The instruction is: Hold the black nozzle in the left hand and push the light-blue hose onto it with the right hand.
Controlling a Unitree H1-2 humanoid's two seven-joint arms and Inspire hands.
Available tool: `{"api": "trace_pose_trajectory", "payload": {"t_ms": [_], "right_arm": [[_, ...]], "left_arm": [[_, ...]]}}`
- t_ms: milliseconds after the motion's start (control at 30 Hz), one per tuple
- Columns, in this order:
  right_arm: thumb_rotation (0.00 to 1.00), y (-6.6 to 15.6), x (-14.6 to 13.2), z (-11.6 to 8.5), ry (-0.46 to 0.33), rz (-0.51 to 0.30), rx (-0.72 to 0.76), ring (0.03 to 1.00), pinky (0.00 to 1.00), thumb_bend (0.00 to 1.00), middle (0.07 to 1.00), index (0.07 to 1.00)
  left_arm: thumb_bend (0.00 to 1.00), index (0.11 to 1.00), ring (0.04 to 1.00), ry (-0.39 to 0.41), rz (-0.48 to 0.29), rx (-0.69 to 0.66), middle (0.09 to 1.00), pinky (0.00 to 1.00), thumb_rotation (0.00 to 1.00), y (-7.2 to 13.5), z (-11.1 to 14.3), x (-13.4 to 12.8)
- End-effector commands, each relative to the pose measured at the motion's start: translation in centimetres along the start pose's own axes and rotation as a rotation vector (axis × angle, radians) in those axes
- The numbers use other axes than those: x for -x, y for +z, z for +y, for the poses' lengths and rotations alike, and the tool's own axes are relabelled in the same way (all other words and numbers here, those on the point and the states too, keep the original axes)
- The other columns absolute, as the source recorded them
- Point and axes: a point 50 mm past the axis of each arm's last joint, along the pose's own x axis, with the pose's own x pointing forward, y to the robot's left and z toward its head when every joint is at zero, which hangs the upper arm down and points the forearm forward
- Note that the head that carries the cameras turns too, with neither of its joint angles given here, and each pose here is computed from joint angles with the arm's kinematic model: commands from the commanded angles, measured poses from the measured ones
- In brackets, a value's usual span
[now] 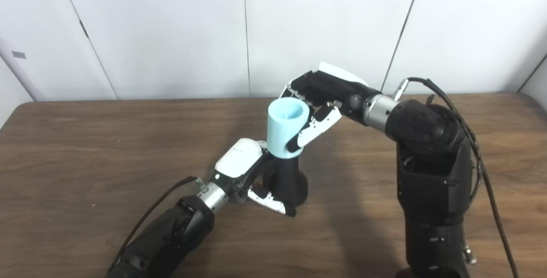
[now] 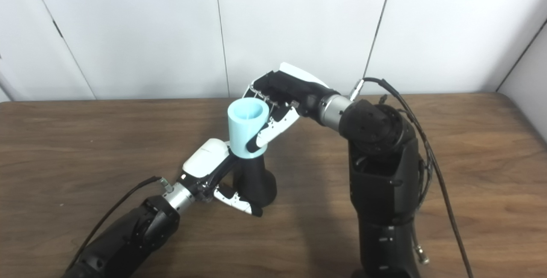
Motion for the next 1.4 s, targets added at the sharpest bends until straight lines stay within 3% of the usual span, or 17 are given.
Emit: {"api": "trace_pose_trajectory", "payload": {"t_ms": [0,367,633,867,967,1367], "right_arm": [[0.0,0.6,-0.1,-0.9,-0.031,-0.046,0.019,0.399,0.34,0.53,0.457,0.486],[0.0,-0.6,-0.5,-0.5,-0.017,-0.058,0.031,0.336,0.27,0.53,0.417,0.494],[0.0,-0.9,-0.6,-0.1,-0.035,-0.08,0.029,0.352,0.28,0.53,0.421,0.494],[0.0,-1.8,-0.3,1.5,-0.02,-0.054,0.029,0.44,0.37,0.53,0.485,0.479],[0.0,-2.5,0.1,2.2,-0.011,-0.033,0.032,0.521,0.44,0.52,0.533,0.456],[0.0,-5.7,2.6,5.7,-0.014,0.017,-0.028,0.445,0.4,0.53,0.474,0.486]], "left_arm": [[0.53,0.484,0.627,-0.288,0.049,0.083,0.482,0.73,0.0,2.1,-8.4,4.1],[0.53,0.486,0.629,-0.293,0.053,0.083,0.478,0.72,0.0,2.3,-8.4,4.3],[0.53,0.487,0.622,-0.293,0.054,0.089,0.478,0.71,0.0,2.2,-8.3,4.5],[0.53,0.488,0.625,-0.295,0.06,0.088,0.476,0.7,0.0,2.5,-8.0,4.5],[0.53,0.486,0.626,-0.295,0.059,0.081,0.479,0.71,0.0,2.5,-7.9,4.4],[0.53,0.481,0.63,-0.304,0.077,0.083,0.486,0.69,0.0,2.5,-7.6,4.6]]}}
